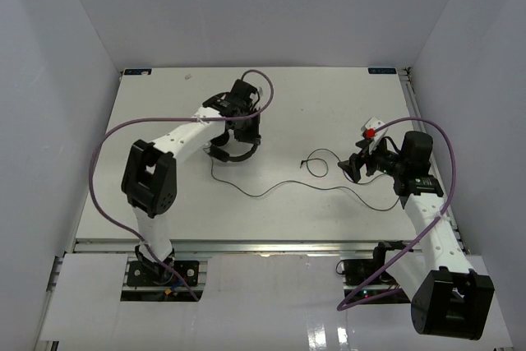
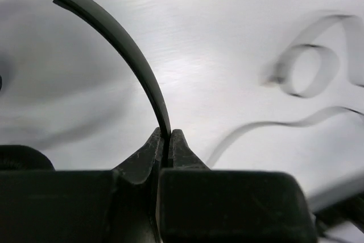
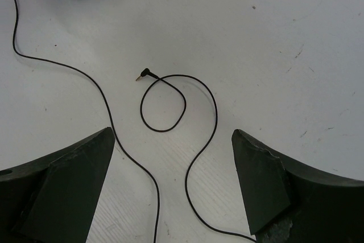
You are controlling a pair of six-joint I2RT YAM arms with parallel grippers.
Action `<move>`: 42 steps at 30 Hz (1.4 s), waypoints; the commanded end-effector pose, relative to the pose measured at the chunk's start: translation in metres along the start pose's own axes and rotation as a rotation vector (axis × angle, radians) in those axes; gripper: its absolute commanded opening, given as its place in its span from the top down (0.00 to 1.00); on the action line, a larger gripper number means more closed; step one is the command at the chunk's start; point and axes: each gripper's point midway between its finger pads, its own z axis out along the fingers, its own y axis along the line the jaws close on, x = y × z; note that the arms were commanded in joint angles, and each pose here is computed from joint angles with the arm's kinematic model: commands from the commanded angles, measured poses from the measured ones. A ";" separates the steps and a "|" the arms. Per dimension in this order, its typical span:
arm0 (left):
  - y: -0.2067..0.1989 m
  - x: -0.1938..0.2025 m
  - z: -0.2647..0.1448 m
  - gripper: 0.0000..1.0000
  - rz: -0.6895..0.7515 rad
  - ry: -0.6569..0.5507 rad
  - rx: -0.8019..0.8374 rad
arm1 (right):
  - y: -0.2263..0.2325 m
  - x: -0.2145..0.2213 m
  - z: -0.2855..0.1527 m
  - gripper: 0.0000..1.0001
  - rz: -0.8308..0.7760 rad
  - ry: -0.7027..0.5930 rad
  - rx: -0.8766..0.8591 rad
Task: Wrap the headphones
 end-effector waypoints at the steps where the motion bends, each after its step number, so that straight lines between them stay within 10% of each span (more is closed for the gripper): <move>1: -0.116 -0.062 -0.141 1.00 0.162 -0.294 0.610 | 0.003 -0.012 -0.001 0.10 -0.033 -0.046 -0.025; 16: -0.097 -0.016 -0.280 1.00 0.107 -0.336 1.402 | 0.074 -0.098 0.044 0.10 -0.101 -0.240 -0.447; 38: 0.034 0.018 -0.127 1.00 -0.352 -0.173 1.294 | 0.098 -0.069 0.070 0.10 -0.048 -0.156 -0.460; 42: 0.061 0.011 -0.121 0.84 -0.444 -0.190 1.234 | 0.099 -0.066 0.069 0.10 -0.043 -0.157 -0.462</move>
